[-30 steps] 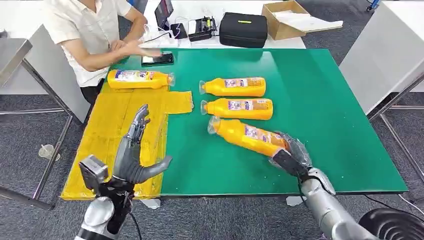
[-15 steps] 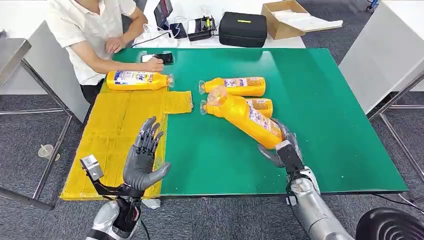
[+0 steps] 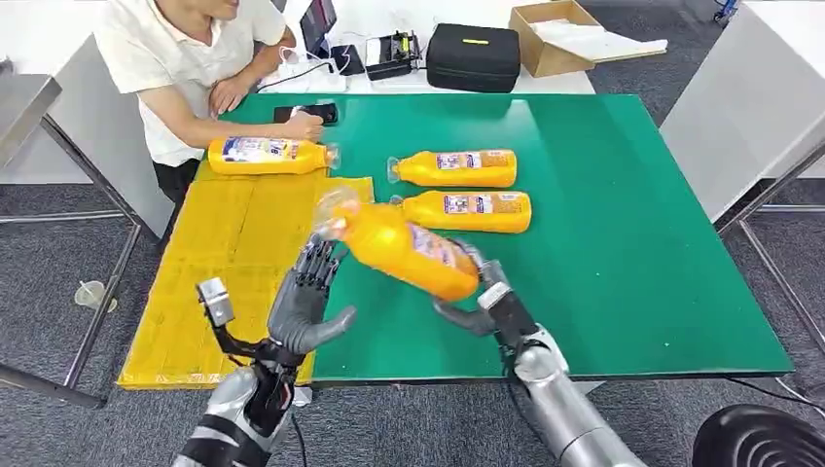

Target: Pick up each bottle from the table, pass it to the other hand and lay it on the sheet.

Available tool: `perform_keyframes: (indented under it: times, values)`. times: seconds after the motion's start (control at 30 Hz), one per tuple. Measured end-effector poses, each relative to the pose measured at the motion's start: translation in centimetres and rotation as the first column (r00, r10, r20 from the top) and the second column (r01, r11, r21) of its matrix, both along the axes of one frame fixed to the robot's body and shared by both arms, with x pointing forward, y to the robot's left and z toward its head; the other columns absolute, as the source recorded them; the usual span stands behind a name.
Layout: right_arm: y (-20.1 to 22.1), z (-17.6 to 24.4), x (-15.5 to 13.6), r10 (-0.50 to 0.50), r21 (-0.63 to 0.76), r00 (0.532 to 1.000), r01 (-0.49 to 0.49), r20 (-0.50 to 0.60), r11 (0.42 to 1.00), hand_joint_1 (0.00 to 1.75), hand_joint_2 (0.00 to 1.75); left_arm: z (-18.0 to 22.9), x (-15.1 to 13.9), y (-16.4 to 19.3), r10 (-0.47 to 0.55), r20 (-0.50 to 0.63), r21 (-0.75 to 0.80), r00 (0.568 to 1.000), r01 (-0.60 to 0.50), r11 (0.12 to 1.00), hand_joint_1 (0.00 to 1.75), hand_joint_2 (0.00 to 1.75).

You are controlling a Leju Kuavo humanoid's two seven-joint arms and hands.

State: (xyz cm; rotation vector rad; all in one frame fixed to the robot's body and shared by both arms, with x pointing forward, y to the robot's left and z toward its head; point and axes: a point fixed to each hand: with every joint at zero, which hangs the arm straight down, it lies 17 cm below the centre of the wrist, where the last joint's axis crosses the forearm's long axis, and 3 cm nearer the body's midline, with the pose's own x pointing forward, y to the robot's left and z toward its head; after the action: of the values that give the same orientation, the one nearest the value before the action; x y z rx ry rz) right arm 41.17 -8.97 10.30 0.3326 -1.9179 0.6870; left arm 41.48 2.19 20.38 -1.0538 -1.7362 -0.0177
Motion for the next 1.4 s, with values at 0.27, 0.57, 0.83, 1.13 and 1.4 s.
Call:
perform_keyframes:
  times: [0.27, 0.57, 0.83, 1.13, 1.4]
  values:
    - [3.9, 0.3, -1.9, 0.094, 0.023, 0.995, -0.094, -0.011, 0.995, 1.75, 1.75, 1.2, 0.9, -1.5, -0.015, 0.025, -0.001, 1.000, 0.015, 1.000, 0.00, 1.75]
    - [4.7, 0.1, -2.3, 0.117, 0.018, 0.993, -0.116, -0.013, 0.993, 1.75, 1.75, 1.3, 1.2, -2.0, -0.009, 0.027, 0.008, 1.000, 0.009, 1.000, 0.00, 1.75]
    - [5.5, 0.2, -1.7, 0.128, 0.000, 0.992, -0.128, -0.012, 0.992, 1.75, 1.75, 2.1, 2.1, -1.9, 0.056, 0.043, 0.014, 0.998, -0.057, 0.998, 1.68, 1.75]
    - [5.9, -0.4, -1.6, 0.128, -0.003, 0.991, -0.128, -0.030, 0.992, 1.75, 1.75, 2.3, 2.2, -1.9, 0.057, 0.039, 0.007, 0.998, -0.058, 0.998, 1.68, 1.75]
    - [5.9, -0.7, -1.6, 0.128, -0.006, 0.991, -0.129, -0.037, 0.992, 1.75, 1.75, 2.3, 2.2, -1.8, 0.056, 0.038, 0.002, 0.998, -0.056, 0.998, 1.75, 1.75]
